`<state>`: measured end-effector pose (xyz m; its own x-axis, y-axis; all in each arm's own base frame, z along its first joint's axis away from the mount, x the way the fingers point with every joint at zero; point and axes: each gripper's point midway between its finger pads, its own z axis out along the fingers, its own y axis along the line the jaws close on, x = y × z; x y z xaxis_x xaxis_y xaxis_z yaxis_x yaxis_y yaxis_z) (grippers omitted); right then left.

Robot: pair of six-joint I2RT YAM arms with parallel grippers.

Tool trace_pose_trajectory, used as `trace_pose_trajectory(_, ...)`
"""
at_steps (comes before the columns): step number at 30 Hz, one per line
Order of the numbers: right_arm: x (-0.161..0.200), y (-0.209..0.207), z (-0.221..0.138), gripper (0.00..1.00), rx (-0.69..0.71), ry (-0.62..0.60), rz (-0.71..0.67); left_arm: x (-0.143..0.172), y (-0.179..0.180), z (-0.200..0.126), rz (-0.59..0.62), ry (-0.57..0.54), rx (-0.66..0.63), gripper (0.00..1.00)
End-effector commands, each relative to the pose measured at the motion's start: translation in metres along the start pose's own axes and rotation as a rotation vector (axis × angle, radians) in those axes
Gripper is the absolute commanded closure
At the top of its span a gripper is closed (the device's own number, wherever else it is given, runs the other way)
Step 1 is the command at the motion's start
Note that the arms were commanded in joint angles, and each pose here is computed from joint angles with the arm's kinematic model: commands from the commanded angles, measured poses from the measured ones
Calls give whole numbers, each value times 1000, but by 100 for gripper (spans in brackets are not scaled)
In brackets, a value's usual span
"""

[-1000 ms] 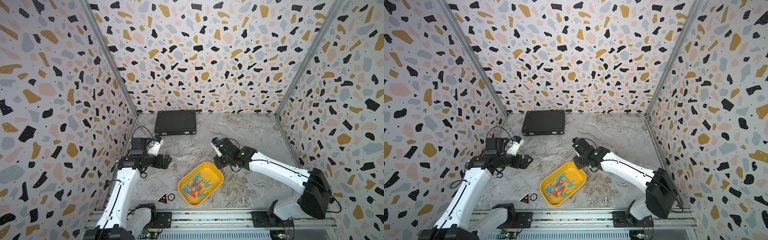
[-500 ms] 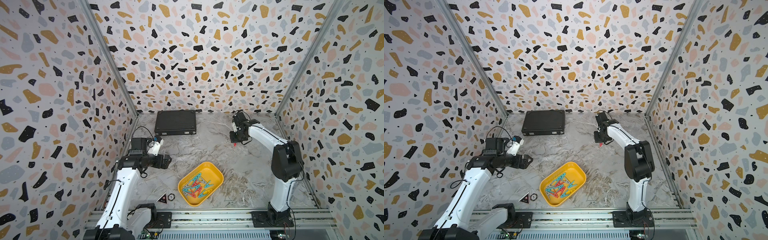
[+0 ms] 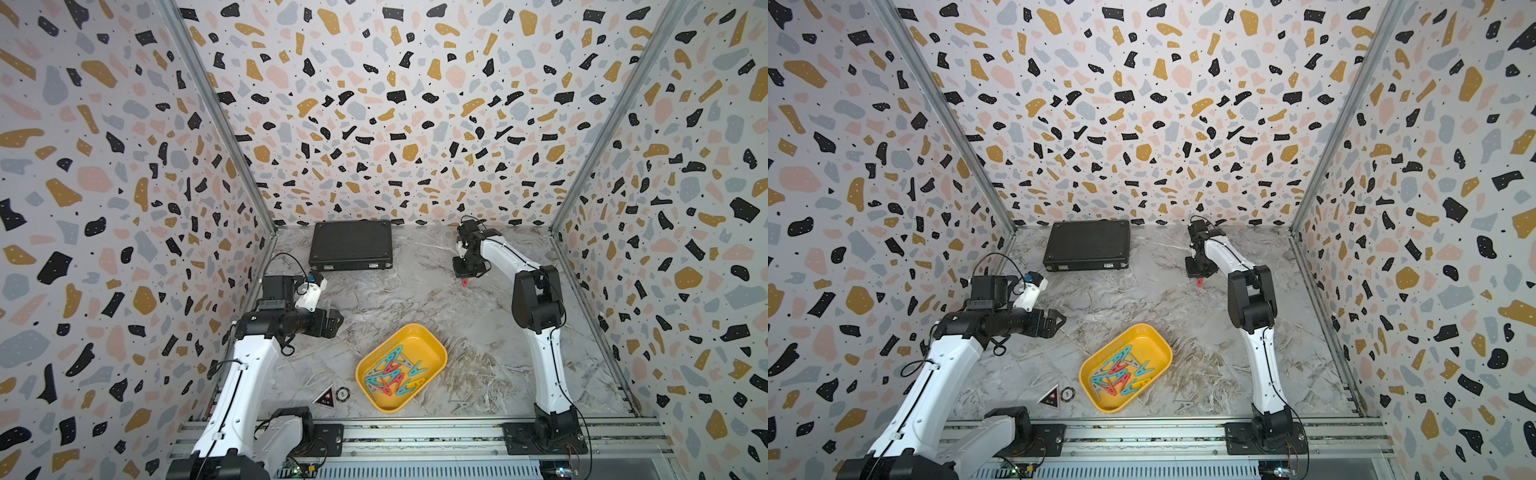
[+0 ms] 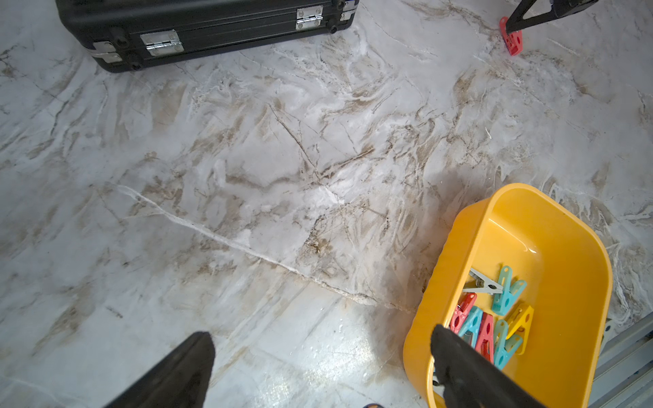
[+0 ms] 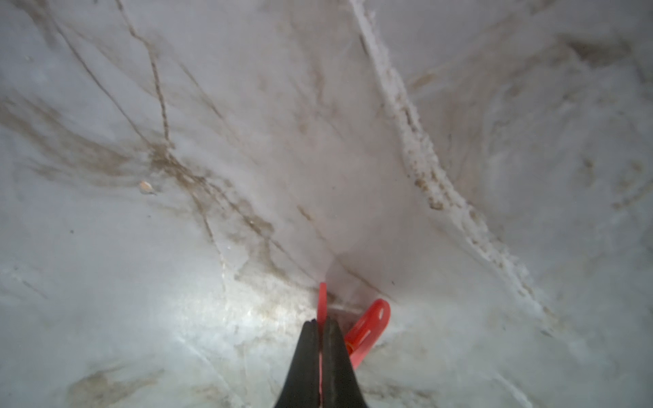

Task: Take the clothespins out of the storage box
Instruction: Place the clothespin at the center of the board.

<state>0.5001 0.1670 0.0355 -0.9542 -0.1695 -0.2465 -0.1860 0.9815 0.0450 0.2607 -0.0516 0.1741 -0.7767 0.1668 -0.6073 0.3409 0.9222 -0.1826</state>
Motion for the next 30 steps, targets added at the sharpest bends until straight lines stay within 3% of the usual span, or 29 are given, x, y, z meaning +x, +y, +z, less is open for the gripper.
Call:
trace_pose_trajectory(1, 3, -2, -2, 96, 7, 42, -13, 2, -3, 3, 12, 0, 19, 0)
trace_pose_trajectory(6, -6, 4, -16, 71, -21, 14, 1, 1, -3, 2, 15, -3, 18, 0)
trace_pose_trajectory(14, -25, 12, -76, 53, -68, -105, -19, 2, -4, 2, 13, -1, 24, 0)
trace_pose_trajectory(22, -24, 14, -143, 50, -87, -196, -17, 2, -4, 1, 15, -2, 22, 0)
trace_pose_trajectory(30, 62, 29, -183, 52, -148, -200, -11, 1, -3, 1, 18, -8, 14, 0)
